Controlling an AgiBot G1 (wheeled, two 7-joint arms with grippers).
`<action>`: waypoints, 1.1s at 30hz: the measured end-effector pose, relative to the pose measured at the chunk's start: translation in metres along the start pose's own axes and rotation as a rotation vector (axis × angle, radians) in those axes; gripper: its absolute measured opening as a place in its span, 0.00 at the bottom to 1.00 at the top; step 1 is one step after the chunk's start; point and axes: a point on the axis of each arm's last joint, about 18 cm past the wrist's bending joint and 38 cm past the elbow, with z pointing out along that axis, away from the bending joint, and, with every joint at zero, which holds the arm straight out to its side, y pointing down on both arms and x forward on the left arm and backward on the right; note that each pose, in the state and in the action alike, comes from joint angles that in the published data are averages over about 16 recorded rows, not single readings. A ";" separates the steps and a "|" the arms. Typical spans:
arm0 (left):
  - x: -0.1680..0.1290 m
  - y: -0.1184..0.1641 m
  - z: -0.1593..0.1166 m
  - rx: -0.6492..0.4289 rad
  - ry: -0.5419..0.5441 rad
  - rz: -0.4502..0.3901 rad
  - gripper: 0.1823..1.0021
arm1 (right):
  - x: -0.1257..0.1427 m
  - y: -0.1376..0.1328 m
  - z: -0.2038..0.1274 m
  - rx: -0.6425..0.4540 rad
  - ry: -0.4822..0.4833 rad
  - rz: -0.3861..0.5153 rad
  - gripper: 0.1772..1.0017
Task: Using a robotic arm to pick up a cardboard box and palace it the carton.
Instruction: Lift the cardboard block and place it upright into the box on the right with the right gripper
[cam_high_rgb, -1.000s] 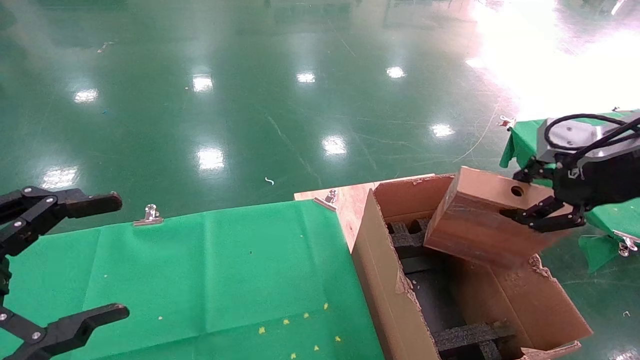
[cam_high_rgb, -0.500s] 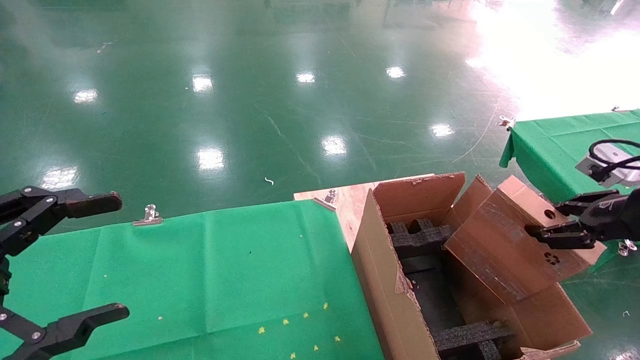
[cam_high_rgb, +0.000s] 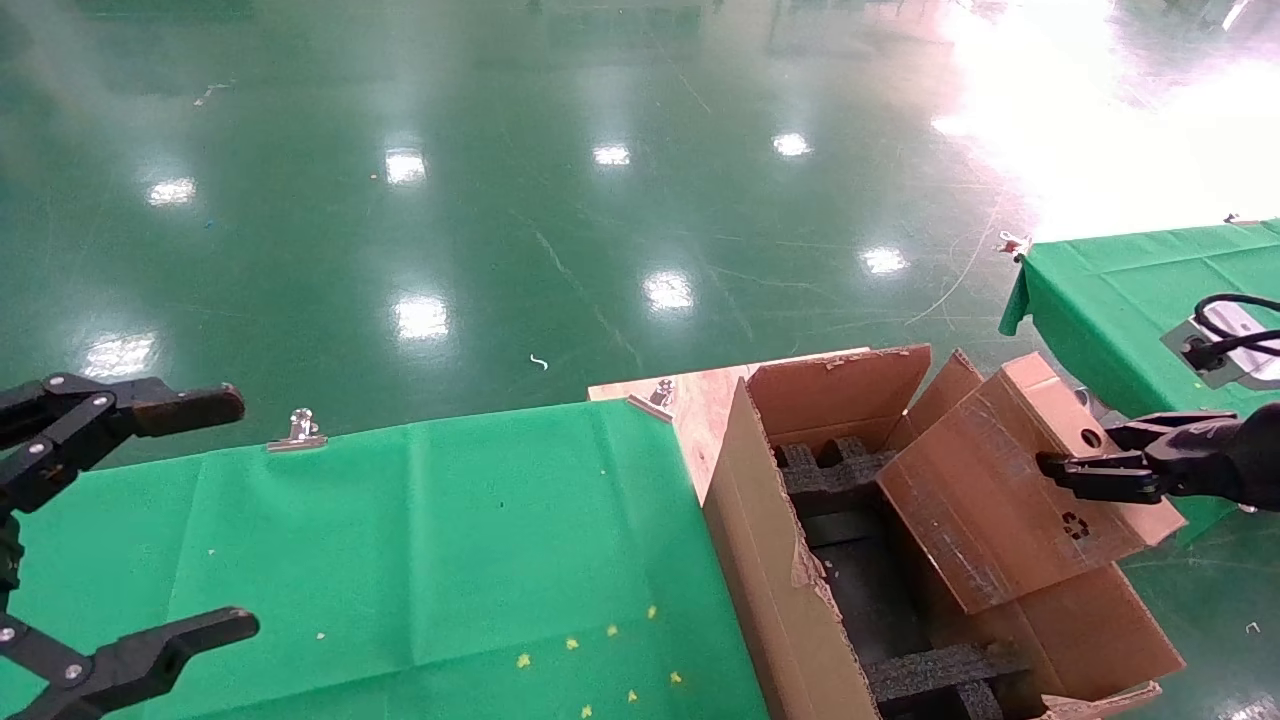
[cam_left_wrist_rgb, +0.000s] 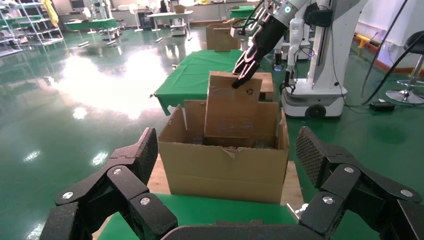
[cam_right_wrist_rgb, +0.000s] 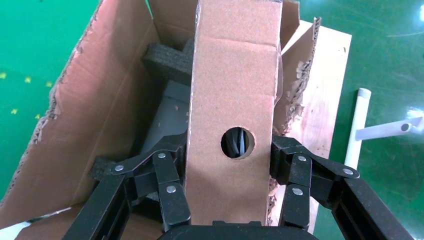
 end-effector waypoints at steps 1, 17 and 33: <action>0.000 0.000 0.000 0.000 0.000 0.000 1.00 | 0.000 0.000 0.000 0.000 0.000 0.001 0.28; 0.000 0.000 0.000 0.000 0.000 0.000 1.00 | -0.001 -0.003 0.014 -0.031 0.034 0.011 0.28; 0.000 0.000 0.000 0.000 0.000 0.000 1.00 | -0.011 0.001 0.042 -0.095 0.180 0.082 0.28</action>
